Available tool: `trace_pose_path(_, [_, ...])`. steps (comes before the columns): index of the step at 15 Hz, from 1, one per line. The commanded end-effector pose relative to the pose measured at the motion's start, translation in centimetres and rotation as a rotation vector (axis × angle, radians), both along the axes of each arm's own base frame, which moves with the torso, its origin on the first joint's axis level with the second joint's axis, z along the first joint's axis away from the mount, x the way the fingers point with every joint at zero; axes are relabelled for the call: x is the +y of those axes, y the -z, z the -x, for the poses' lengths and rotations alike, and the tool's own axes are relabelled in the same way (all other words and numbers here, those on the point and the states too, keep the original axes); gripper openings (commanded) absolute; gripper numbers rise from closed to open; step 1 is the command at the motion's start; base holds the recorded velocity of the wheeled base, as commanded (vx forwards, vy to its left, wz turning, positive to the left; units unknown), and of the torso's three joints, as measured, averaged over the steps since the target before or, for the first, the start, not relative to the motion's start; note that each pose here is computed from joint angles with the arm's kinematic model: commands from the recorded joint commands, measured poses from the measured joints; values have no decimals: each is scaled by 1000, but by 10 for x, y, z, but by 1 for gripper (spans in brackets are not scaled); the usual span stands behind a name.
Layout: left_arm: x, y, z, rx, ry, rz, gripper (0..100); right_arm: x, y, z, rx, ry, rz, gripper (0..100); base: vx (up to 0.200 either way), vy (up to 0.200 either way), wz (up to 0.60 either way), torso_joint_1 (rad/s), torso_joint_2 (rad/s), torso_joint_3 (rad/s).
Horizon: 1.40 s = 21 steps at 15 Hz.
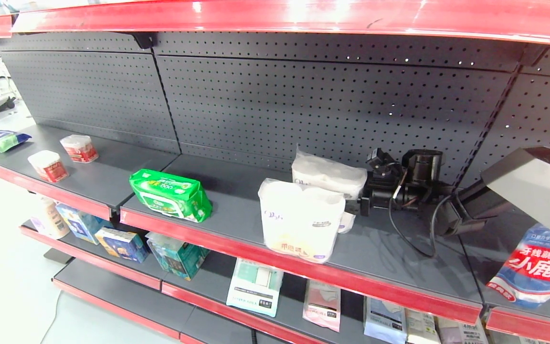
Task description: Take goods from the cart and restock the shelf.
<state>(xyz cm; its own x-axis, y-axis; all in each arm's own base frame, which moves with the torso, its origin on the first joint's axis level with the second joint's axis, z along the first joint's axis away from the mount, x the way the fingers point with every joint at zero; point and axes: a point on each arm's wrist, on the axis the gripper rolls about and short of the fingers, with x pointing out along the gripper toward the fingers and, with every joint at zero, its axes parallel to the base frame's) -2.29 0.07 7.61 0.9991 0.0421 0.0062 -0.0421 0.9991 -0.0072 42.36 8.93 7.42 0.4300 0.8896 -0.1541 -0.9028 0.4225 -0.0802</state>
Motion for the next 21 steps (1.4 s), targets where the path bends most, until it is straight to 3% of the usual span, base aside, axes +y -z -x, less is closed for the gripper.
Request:
trace_pose_path(1, [0,0,0,0,-1,1,100,1,-6,1,-14,-2,-3,100,0,0,0,0,0,0])
trace_pose_path(21, [0,0,0,0,-1,1,100,-2,-25,12,-22,7,-14,100,0,0,0,0,0,0])
